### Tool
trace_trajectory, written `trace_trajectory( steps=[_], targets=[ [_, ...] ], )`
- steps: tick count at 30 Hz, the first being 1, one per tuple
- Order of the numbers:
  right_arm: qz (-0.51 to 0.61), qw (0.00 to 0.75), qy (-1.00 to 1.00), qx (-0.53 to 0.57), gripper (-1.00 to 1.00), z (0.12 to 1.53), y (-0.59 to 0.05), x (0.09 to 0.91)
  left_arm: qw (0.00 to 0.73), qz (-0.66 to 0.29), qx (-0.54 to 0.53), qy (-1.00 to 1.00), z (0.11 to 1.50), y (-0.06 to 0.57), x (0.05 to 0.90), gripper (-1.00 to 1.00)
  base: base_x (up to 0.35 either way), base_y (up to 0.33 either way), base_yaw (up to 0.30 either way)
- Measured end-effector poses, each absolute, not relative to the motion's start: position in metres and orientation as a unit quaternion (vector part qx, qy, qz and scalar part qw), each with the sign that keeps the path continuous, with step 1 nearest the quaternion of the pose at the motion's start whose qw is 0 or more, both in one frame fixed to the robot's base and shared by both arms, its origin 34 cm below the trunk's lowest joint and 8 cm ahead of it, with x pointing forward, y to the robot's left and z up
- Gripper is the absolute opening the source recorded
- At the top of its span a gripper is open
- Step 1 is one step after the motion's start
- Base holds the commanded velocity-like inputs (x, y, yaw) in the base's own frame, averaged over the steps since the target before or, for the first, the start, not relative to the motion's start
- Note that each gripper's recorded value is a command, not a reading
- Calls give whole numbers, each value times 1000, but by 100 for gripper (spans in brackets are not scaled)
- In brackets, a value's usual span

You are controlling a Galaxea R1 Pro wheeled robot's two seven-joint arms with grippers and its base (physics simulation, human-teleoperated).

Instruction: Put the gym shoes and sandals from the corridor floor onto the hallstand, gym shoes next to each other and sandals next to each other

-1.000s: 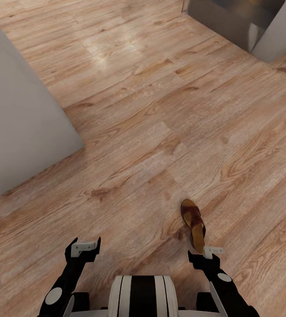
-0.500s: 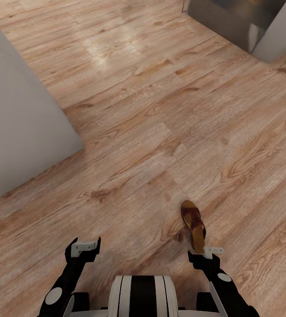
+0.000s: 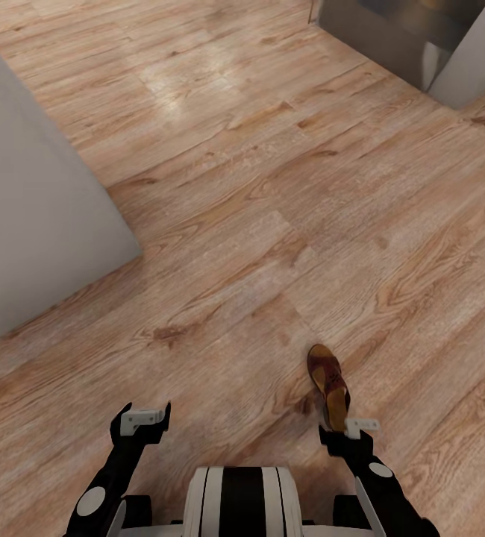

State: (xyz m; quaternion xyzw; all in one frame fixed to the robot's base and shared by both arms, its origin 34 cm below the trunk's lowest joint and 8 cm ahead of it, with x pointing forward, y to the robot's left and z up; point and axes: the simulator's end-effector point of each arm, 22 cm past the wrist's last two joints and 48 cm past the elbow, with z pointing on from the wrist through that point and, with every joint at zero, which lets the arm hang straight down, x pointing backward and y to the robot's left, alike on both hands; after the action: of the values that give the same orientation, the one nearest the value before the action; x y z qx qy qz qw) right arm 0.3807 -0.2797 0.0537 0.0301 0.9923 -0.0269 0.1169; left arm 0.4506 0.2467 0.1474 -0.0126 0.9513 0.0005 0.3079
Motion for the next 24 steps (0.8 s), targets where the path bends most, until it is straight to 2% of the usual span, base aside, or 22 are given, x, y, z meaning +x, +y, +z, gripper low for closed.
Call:
trace_trajectory(
  steps=[6, 7, 24],
  targets=[
    [-27, 117, 992, 30, 100, 54, -280, 381, 308, 1, -13, 951, 147, 247, 451, 100, 59, 0, 0],
    [-27, 117, 992, 30, -100, 54, -280, 381, 308, 1, -13, 951, 147, 247, 451, 100, 18, 0, 0],
    [-29, 117, 992, 27, -100, 54, -281, 381, 308, 0, -13, 951, 147, 247, 451, 100, 1, 0, 0]
  ],
)
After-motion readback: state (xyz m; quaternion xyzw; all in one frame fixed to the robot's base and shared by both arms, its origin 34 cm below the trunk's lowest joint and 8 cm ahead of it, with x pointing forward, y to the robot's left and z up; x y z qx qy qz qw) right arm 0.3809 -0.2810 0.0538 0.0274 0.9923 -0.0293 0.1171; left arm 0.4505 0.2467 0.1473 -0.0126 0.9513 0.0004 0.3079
